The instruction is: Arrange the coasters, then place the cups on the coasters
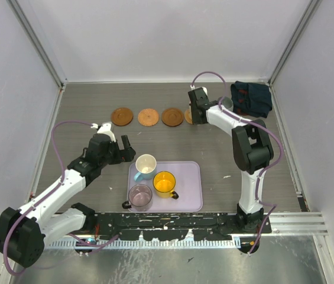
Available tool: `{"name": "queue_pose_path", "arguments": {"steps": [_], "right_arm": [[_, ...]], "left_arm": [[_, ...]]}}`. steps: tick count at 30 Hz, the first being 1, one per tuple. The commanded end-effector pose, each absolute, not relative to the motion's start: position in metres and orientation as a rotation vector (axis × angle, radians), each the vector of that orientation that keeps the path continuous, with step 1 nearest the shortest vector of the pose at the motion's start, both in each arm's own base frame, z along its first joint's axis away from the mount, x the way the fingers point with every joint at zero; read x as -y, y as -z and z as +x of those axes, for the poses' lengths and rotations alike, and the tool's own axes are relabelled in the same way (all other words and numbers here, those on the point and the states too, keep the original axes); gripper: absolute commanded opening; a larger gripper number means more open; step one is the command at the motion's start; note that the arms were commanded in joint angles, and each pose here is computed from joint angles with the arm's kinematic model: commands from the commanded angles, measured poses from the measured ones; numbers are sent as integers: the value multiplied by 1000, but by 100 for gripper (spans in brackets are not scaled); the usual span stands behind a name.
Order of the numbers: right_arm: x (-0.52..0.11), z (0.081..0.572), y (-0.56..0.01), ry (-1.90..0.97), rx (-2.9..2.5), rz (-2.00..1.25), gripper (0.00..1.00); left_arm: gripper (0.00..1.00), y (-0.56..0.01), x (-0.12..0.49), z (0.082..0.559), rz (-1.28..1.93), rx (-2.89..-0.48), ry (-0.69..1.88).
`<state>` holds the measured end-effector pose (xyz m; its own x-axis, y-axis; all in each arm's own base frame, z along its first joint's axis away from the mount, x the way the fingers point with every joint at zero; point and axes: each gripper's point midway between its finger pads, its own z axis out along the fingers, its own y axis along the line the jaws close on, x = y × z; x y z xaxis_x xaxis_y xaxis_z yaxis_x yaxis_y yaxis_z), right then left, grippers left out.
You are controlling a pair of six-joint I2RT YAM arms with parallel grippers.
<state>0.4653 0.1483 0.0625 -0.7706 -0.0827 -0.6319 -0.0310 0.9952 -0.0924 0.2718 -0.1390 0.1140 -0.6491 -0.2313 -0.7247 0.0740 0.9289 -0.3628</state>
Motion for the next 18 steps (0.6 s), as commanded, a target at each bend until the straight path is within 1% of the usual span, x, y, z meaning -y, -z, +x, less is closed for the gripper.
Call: {"name": "queue_pose_path", "arguments": {"steps": [1,18], "right_arm": [[-155,484,-126,7,-2271,-4,1],[-158,487,-131,-6,-2257,-2,1]], "left_arm": [[98,-134,145,284,-114,-2150,508],[98,-127,146,284,-117,-2166,507]]}}
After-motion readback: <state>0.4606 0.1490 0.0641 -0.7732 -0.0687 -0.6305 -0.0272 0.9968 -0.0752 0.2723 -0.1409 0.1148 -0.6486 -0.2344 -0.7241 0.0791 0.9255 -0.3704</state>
